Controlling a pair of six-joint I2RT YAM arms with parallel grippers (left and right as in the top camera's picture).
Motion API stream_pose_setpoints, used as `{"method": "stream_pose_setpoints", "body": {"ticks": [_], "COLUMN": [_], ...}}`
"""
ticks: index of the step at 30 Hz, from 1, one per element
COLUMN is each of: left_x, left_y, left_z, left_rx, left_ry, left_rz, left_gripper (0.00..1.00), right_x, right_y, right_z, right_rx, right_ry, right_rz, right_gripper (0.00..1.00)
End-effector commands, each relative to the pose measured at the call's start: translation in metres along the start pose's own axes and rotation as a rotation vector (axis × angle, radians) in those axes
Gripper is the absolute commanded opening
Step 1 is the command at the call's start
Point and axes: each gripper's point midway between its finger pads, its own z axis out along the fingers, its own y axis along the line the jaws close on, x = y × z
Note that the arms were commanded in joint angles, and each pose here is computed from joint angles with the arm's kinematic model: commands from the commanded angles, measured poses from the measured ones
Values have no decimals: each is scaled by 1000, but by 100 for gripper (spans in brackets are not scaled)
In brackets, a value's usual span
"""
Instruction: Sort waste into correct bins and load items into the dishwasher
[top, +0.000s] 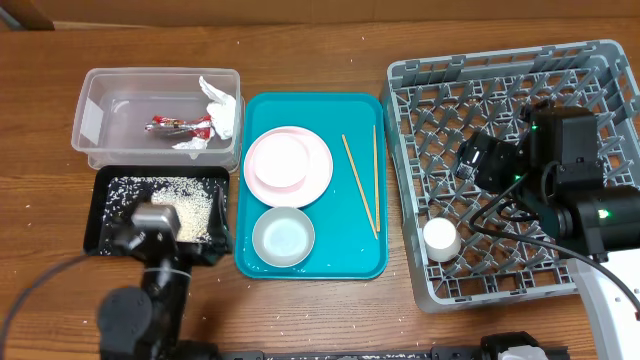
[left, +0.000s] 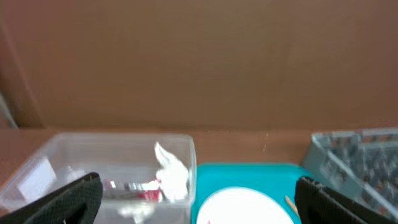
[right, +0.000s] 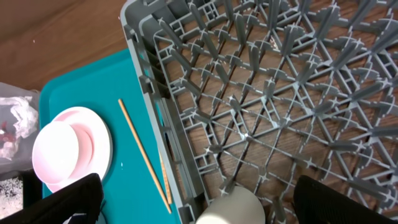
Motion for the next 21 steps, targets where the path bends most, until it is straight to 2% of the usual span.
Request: {"method": "stream_pose_setpoints", "body": {"ticks": [1,13,21], "left_x": [33,111,139], "left_y": [-7,-2,-1], "left_z": [-2,6,16], "left_rx": [64,60,62], "left_ry": [-42,23,31], "left_rz": [-16,-15,-15], "left_gripper": [100,100,100], "right_x": [-4,-4,-4], "right_y": [-1,-1,-1], "right_z": [-1,-1,-1], "right_rx": [6,6,6], "right_ry": [-14,-14,-14], "right_rz": [6,6,6], "right_gripper": [100,100,100]}}
